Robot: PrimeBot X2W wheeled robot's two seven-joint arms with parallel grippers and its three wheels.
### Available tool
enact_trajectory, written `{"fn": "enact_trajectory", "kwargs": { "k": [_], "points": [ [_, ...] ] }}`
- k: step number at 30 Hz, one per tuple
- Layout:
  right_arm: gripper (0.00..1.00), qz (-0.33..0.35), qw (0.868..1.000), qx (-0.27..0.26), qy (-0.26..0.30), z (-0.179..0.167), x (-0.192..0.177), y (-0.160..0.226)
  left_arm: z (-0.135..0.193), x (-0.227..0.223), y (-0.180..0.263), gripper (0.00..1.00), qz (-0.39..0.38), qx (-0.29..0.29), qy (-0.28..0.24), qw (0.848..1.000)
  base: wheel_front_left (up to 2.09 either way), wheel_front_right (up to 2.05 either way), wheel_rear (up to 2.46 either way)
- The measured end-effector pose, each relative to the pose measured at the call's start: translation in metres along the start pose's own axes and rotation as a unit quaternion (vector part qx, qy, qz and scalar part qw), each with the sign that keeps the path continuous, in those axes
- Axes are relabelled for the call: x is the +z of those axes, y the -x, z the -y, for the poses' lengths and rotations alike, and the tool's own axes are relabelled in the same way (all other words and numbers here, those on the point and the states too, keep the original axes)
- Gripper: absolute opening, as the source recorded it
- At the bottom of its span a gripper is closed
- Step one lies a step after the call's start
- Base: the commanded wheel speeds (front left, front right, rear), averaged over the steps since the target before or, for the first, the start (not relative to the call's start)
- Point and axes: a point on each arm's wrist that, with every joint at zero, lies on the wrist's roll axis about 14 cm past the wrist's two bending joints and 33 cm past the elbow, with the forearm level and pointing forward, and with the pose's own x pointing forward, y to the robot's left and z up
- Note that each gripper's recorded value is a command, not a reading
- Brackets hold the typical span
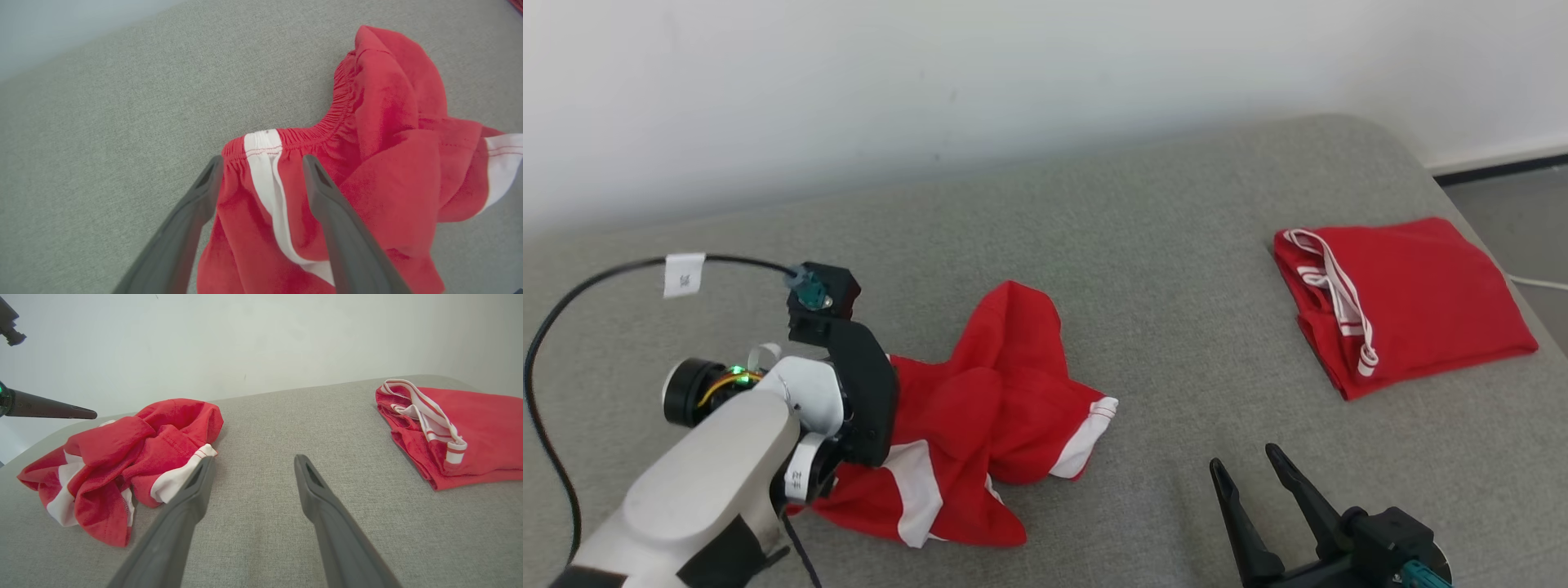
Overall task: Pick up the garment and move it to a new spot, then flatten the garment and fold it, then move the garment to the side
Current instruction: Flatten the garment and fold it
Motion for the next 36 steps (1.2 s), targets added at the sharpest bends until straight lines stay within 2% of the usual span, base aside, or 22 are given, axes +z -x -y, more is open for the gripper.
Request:
{"fn": "enact_trajectory", "kwargs": {
  "k": [1,2,6,14,21,27,28,29,32,36],
  "points": [
    [1.0,0.0,1.0,0.0,0.0,0.0,0.0,0.0,0.0,0.0,0.0,1.0,0.0,0.0,0.0,1.0,0.0,0.0,0.0],
    [1.0,-0.004,1.0,-0.007,-0.001,0.004,-0.003,0.0,0.002,-0.006,-0.009,1.0,-0.042,-0.012,-0.03,0.999,0.0,0.0,0.0],
    [1.0,-0.013,1.0,-0.02,-0.002,0.012,-0.008,-0.001,-0.002,-0.011,-0.025,1.0,-0.092,-0.022,-0.07,0.993,0.0,0.0,0.0],
    [1.0,-0.025,0.999,-0.033,-0.004,0.019,-0.017,-0.009,-0.015,-0.038,-0.049,1.0,-0.184,-0.01,-0.099,0.978,0.0,0.0,0.0],
    [1.0,-0.033,0.999,-0.032,-0.003,0.02,-0.023,-0.016,-0.008,-0.043,-0.062,1.0,-0.193,-0.031,-0.162,0.967,0.0,0.0,0.0],
    [1.0,-0.036,0.999,-0.029,-0.004,0.019,-0.025,-0.02,-0.004,-0.043,-0.072,1.0,-0.187,-0.04,-0.172,0.966,0.0,0.0,0.0],
    [1.0,-0.036,0.999,-0.03,-0.004,0.019,-0.025,-0.02,-0.003,-0.043,-0.072,0.48,-0.188,-0.041,-0.171,0.966,0.0,0.0,0.0],
    [1.0,-0.036,0.999,-0.03,-0.004,0.019,-0.025,-0.02,-0.002,-0.043,-0.073,0.0,-0.186,-0.043,-0.171,0.966,0.0,0.0,0.0],
    [1.0,-0.035,0.999,-0.031,-0.004,0.02,-0.026,-0.02,0.003,-0.039,-0.074,0.0,-0.175,-0.053,-0.16,0.97,0.0,0.0,0.0],
    [1.0,-0.032,0.999,-0.031,-0.005,0.019,-0.025,-0.021,0.026,-0.013,-0.074,0.0,-0.103,-0.089,-0.121,0.983,0.0,0.0,0.0]
  ]
}}
